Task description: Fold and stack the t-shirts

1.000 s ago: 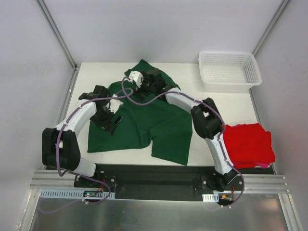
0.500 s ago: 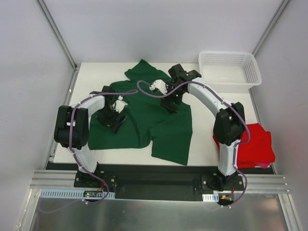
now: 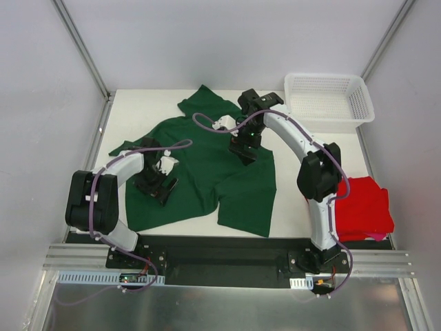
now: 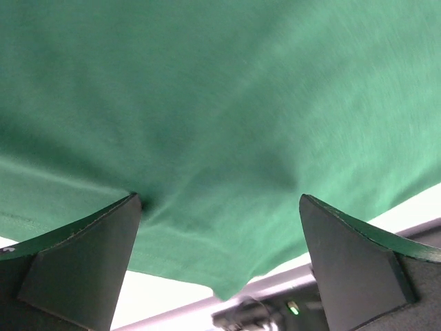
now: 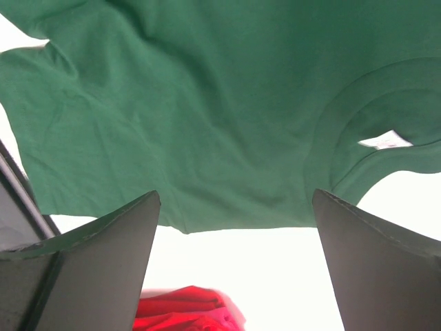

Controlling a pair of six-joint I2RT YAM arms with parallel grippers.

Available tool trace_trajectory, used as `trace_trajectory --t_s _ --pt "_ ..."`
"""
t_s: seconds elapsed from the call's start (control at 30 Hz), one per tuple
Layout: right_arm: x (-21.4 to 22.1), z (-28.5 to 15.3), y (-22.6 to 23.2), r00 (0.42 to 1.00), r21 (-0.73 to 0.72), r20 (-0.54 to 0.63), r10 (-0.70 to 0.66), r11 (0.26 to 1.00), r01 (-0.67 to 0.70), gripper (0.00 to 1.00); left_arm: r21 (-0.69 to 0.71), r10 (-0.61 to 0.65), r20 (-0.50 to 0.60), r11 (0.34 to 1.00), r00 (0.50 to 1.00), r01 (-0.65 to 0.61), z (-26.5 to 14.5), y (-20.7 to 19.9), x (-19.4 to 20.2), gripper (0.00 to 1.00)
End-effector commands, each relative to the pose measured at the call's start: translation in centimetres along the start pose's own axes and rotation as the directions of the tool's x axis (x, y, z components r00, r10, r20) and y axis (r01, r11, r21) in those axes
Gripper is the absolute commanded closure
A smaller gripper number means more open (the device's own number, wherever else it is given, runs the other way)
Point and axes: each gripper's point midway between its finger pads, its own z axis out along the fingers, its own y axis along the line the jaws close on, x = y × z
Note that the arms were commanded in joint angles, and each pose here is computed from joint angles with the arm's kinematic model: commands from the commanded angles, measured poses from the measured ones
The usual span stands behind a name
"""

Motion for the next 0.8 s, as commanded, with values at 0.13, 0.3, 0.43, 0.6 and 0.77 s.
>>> trace_trajectory --t_s 0.13,0.3,0.43,0.6,0.77 --pt "-0.6 -1.8 -1.4 0.993 0.039 -0.027 -0.114 0.993 0.115 0.04 0.1 -0.108 -0.082 0.988 0.991 0.116 -1.9 -2.6 4.7 0.01" --pt "-0.5 -2.0 -2.2 0.987 0.068 -0.05 -0.153 0.985 0.156 0.04 0.124 -0.184 -0.134 0.972 0.974 0.2 -2.7 -1.7 5.9 0.01" --pt "-0.7 -2.0 -2.6 0.983 0.082 -0.052 -0.175 0.98 0.179 0.04 0.141 -0.234 -0.171 0.956 0.957 0.258 -3.0 -1.1 7.2 0.01" --pt "-1.0 -2.2 -3.3 0.981 0.11 -0.05 -0.188 0.975 0.192 0.04 0.155 -0.315 -0.169 0.927 0.934 0.341 -4.3 0.2 7.1 0.01" --pt "-1.0 -2.1 -3.9 0.98 0.132 -0.058 -0.19 0.972 0.196 0.04 0.09 -0.294 -0.008 0.952 0.956 0.294 -9.0 3.5 2.1 0.01"
